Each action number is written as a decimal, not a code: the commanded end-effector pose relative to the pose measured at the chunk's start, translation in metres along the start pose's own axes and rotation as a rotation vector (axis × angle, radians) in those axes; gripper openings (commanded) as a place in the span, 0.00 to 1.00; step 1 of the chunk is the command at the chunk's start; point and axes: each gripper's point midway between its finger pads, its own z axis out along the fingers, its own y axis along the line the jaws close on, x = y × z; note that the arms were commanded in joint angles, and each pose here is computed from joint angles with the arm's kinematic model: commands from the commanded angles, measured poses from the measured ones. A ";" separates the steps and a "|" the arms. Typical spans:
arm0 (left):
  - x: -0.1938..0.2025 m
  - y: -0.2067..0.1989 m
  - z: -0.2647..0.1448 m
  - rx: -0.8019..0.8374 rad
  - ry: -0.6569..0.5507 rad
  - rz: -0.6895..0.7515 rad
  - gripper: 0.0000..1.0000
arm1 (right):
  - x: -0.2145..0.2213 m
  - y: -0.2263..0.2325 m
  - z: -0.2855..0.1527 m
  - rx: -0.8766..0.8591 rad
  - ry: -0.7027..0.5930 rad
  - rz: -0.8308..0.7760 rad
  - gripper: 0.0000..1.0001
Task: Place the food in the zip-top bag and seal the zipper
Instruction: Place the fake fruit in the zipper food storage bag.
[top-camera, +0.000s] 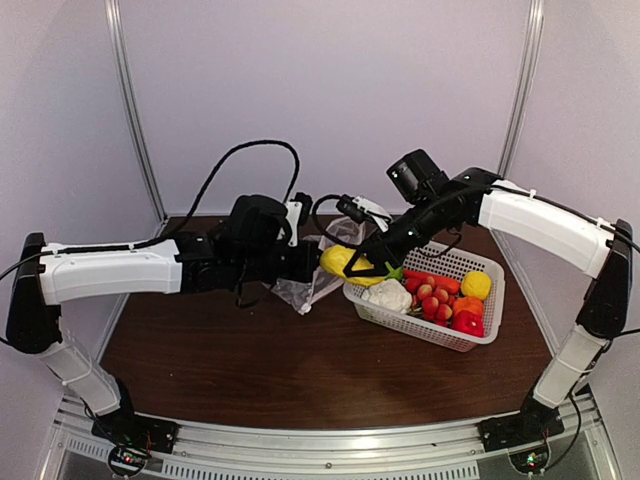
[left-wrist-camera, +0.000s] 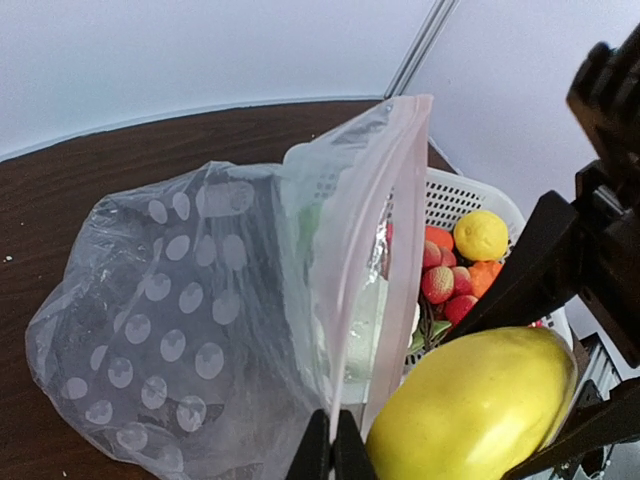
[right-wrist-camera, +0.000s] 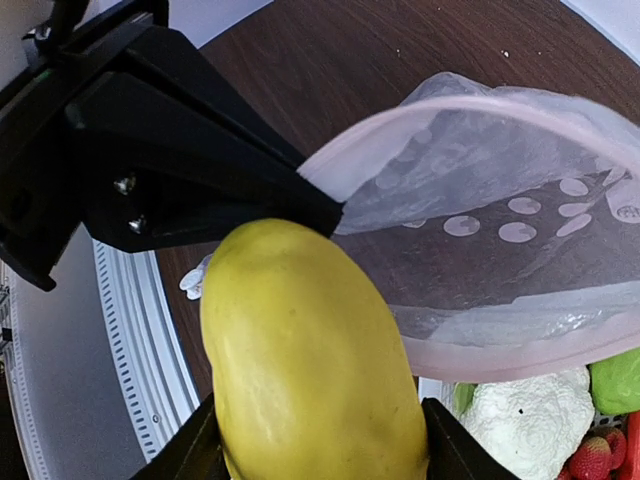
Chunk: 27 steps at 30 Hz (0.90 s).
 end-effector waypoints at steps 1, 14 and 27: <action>-0.045 -0.046 -0.027 0.162 -0.173 -0.029 0.00 | -0.010 -0.026 0.004 0.101 -0.023 0.099 0.42; -0.013 -0.079 -0.010 0.222 -0.101 0.042 0.00 | -0.029 -0.056 -0.002 0.166 -0.078 0.303 0.40; 0.001 -0.066 0.010 0.119 -0.063 0.065 0.00 | -0.027 0.000 0.001 -0.186 -0.097 0.438 1.00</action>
